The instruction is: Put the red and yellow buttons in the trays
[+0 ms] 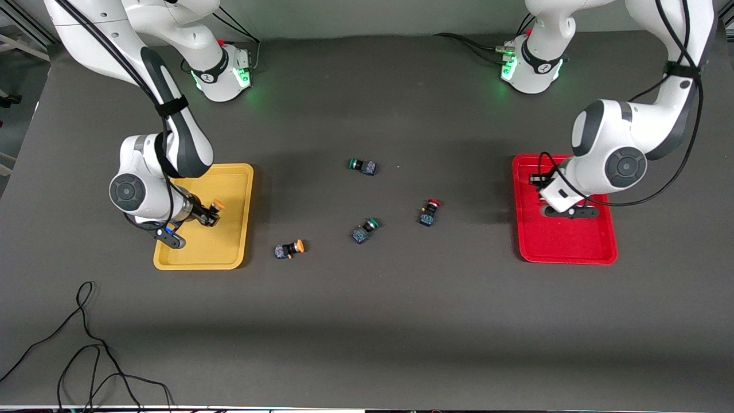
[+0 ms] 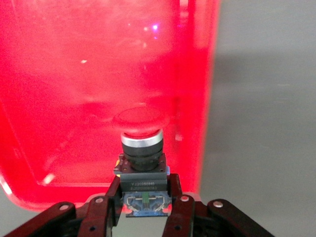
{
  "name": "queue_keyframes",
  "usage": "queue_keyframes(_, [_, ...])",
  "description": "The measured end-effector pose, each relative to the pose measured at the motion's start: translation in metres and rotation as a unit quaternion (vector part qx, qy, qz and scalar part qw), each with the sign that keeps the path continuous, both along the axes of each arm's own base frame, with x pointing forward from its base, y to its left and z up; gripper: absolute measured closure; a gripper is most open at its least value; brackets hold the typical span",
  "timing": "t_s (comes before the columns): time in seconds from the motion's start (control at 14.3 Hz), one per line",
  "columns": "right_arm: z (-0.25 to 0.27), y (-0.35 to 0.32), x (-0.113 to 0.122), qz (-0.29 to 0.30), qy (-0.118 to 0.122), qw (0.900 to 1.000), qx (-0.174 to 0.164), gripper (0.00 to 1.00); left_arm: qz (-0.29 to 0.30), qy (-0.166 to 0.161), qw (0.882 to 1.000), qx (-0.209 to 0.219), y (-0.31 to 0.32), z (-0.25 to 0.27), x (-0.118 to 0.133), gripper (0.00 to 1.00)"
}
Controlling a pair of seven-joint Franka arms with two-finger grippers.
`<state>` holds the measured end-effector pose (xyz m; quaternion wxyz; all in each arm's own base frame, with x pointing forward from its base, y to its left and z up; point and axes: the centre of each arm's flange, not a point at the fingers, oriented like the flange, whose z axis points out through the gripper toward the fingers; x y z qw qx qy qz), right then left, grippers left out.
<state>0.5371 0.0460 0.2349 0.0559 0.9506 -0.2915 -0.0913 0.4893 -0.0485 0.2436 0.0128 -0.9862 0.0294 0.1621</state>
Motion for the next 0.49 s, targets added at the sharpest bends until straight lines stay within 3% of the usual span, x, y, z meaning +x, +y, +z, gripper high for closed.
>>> queue_keyframes(0.21, [0.019,0.007,0.012,0.005,-0.025,1.000,0.004,0.04,-0.011,0.000,1.000,-0.008,0.010,-0.052,-0.001,0.59])
queue_keyframes(0.28, [0.032,0.016,0.019,0.013,-0.038,0.999,0.007,0.00,-0.012,0.003,1.000,-0.010,0.011,-0.062,-0.001,0.53])
queue_keyframes(0.49, [0.077,0.088,0.038,0.028,-0.086,0.996,0.014,0.00,-0.012,-0.001,1.000,-0.006,0.014,-0.055,0.007,0.22])
